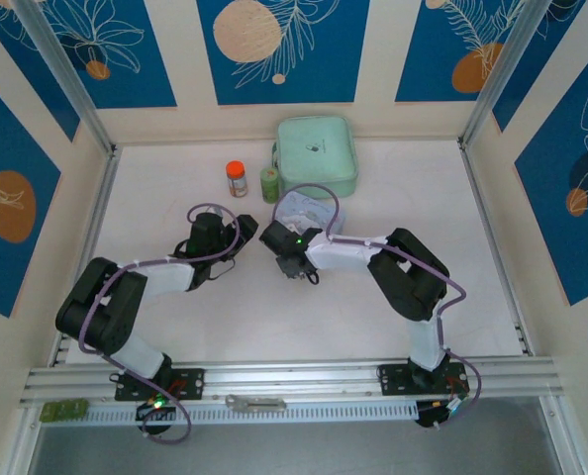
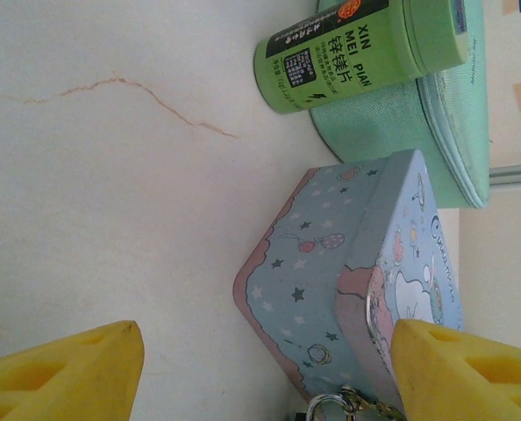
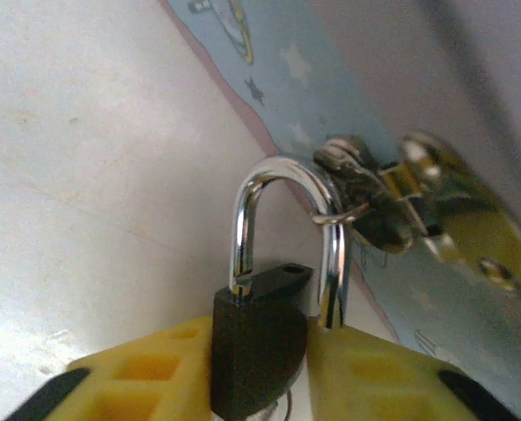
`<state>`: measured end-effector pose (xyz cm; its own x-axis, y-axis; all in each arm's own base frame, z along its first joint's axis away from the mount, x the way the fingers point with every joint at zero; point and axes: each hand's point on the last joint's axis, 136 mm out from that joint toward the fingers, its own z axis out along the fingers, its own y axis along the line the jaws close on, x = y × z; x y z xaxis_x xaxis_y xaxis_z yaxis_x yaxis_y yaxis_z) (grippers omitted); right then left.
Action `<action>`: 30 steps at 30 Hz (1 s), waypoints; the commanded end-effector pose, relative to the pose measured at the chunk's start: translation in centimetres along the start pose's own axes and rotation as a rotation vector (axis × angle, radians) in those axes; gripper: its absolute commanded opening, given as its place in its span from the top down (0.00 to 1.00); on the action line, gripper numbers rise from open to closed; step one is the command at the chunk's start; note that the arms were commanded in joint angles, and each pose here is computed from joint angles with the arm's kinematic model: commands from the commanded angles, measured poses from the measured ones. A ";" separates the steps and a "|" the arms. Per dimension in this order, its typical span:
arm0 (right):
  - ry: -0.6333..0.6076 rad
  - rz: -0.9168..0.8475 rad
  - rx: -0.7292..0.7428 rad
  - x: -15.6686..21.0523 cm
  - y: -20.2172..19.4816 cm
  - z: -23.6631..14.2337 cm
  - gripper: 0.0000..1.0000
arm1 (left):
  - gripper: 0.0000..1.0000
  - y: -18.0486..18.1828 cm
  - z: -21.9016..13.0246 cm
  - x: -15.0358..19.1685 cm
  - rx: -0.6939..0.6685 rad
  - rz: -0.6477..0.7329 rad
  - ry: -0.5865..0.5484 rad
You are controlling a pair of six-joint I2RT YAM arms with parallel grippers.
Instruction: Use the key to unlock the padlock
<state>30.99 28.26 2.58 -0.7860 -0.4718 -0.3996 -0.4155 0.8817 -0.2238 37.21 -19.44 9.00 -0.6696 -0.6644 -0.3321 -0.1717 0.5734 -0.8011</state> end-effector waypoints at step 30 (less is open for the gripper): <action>-0.375 -0.212 -0.358 -8.8 0.8 -1.9 1.00 | 0.28 -0.7 -1.2 0.7 0.048 0.011 0.036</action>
<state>35.51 31.80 4.23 -0.5429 -0.6010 -0.5866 -0.6848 0.7211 -0.1051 36.47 -19.77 9.74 -0.6871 -0.6506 -0.3233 -0.1466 0.5600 -0.8154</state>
